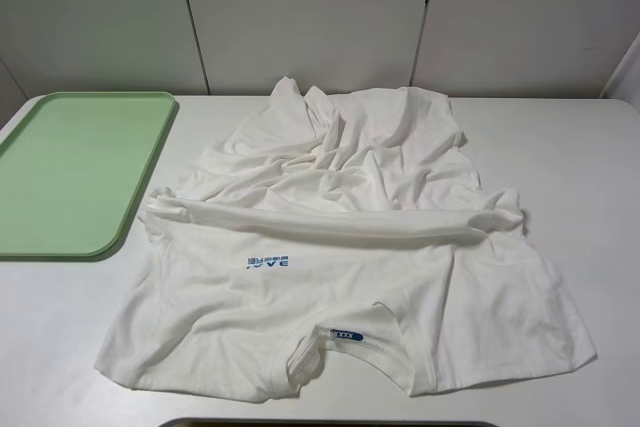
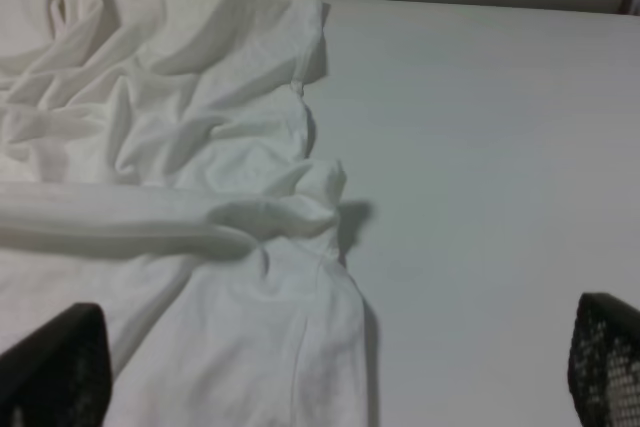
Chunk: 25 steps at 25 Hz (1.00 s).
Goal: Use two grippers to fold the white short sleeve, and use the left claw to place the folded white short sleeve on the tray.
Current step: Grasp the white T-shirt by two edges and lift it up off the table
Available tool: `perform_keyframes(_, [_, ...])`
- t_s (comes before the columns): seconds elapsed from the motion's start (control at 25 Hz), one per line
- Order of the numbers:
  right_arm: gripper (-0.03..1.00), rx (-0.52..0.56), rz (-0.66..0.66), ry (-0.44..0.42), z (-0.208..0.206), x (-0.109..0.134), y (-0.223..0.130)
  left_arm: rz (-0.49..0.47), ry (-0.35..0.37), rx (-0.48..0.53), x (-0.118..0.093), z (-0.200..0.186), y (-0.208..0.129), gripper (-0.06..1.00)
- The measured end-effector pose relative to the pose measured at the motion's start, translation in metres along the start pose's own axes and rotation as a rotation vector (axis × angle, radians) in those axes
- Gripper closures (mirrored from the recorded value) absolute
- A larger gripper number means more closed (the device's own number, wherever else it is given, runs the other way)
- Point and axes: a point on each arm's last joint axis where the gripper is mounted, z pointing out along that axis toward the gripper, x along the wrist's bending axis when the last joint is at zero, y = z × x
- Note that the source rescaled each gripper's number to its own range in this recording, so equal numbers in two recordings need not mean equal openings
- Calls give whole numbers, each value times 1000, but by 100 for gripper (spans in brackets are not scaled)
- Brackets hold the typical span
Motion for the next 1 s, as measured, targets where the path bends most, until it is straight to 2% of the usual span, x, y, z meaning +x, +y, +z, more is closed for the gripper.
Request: perform_keyframes(1.0, [-3,0,6,0,0,0,0,0,0,0,0,0,0,-4])
